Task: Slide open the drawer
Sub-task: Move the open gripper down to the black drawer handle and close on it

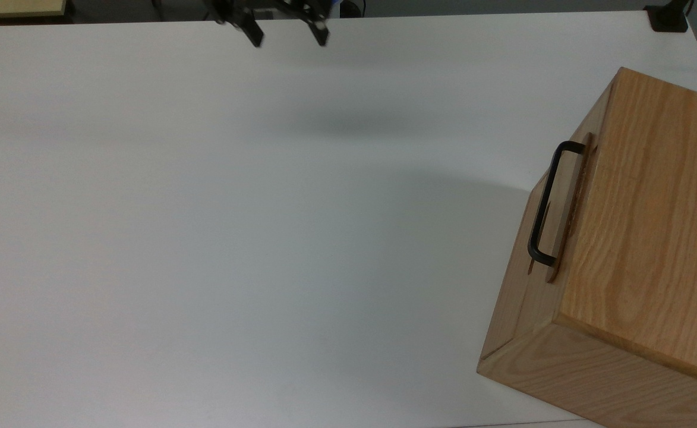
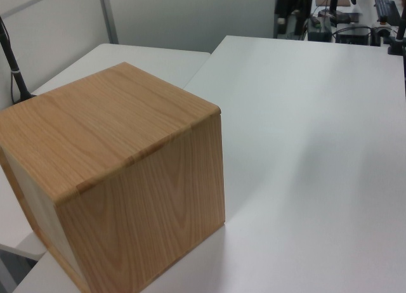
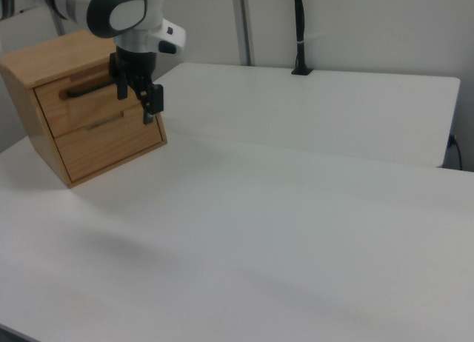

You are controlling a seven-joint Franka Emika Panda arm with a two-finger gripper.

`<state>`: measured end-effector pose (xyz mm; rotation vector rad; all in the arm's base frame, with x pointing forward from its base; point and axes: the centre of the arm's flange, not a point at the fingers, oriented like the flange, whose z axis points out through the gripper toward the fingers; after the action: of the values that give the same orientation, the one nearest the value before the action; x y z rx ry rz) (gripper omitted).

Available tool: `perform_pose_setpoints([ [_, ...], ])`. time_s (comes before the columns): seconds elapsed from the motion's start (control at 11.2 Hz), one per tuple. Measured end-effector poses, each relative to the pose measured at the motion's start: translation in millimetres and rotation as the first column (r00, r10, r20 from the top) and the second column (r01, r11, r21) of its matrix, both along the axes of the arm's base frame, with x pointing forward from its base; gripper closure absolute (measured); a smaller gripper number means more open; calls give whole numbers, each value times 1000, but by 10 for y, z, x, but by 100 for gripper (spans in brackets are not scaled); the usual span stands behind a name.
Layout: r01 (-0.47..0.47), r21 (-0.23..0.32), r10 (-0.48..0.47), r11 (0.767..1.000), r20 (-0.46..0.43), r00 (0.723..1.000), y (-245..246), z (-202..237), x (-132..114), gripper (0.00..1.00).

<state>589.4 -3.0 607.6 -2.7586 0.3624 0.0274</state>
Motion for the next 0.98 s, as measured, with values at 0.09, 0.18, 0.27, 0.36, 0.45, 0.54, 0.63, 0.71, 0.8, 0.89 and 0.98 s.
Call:
perform_pose_setpoints([
  [0.09,41,15,-42,999,23,999,233,-40,115,0],
  [0.18,82,34,-84,996,53,995,457,-73,225,0],
  [0.27,96,81,-101,992,62,993,760,-156,325,0],
  [0.36,78,113,-86,991,63,994,980,-215,371,0],
  [0.45,59,133,-70,989,79,994,1214,-231,419,0],
  [0.54,61,150,-78,987,105,991,1451,-227,490,0],
  [0.63,72,167,-95,983,139,986,1671,-235,584,0],
  [0.71,80,183,-111,980,166,980,1839,-275,687,0],
  [0.8,81,193,-118,978,188,975,1951,-329,794,0],
  [0.89,79,200,-120,977,201,972,2061,-396,881,0],
  [0.98,81,206,-125,975,209,970,2206,-512,957,5],
])
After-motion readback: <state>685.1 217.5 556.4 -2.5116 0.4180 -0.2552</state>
